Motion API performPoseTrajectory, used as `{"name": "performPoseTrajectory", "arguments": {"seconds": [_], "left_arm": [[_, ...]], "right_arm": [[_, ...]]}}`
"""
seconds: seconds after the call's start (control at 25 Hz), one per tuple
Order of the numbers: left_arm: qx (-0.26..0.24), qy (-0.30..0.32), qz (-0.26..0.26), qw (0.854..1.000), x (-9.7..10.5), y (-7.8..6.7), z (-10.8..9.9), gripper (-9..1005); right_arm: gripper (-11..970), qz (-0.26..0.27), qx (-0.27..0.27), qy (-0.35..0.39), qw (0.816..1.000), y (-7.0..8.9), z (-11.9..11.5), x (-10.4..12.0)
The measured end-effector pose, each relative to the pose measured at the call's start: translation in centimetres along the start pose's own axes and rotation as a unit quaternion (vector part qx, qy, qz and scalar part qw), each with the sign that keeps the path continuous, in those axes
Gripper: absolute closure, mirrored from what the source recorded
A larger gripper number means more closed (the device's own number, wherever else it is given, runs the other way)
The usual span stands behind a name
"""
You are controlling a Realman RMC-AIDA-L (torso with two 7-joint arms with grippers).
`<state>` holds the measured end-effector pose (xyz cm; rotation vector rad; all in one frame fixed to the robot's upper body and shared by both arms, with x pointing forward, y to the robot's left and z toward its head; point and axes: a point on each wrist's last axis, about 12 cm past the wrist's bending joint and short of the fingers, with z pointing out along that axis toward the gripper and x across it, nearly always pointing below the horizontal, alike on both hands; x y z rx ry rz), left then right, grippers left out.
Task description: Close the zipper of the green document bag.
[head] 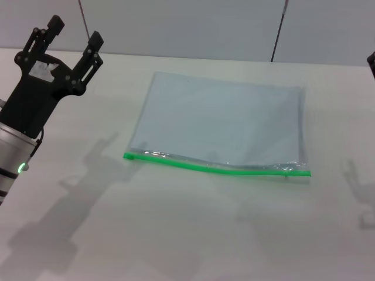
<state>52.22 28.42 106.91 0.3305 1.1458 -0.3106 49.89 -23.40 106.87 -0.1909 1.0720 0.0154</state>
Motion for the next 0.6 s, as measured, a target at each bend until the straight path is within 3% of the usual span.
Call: {"name": "performPoseTrajectory", "arguments": {"seconds": [0.6], "left_arm": [[0.000,-0.001,0.000,1.000,-0.02,0.01,0.07,237]], "right_arm": [[105,0.001,0.000,-0.001,1.000,0.00,0.00,-0.02]]}}
